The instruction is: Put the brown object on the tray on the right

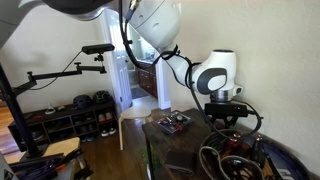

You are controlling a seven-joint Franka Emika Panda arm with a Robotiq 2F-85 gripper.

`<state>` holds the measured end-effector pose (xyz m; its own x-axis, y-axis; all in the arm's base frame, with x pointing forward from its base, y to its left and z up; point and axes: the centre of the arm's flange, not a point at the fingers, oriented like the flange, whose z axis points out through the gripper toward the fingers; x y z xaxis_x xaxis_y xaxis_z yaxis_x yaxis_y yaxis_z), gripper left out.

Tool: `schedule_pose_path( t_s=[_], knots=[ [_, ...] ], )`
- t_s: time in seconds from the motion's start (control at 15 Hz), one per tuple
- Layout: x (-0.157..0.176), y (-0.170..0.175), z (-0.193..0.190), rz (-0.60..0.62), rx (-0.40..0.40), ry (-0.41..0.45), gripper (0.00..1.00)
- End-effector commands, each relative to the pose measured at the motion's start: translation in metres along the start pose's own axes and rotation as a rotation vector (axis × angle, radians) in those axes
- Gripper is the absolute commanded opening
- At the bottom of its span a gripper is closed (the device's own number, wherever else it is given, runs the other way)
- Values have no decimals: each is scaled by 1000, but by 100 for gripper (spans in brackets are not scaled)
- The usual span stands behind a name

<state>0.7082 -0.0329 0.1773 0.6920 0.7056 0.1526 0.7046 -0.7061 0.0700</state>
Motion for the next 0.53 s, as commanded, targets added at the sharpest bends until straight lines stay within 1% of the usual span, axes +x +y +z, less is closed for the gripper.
schedule_pose_path(
  t_s=[0.0,0.13,0.27,0.47],
  knots=[
    [-1,3,-1,-16,13,28,26],
    [-2,1,-3,-15,16,31,16],
    [-4,-3,-8,-8,19,31,16],
    [-6,-15,-28,-6,18,36,16]
  ],
)
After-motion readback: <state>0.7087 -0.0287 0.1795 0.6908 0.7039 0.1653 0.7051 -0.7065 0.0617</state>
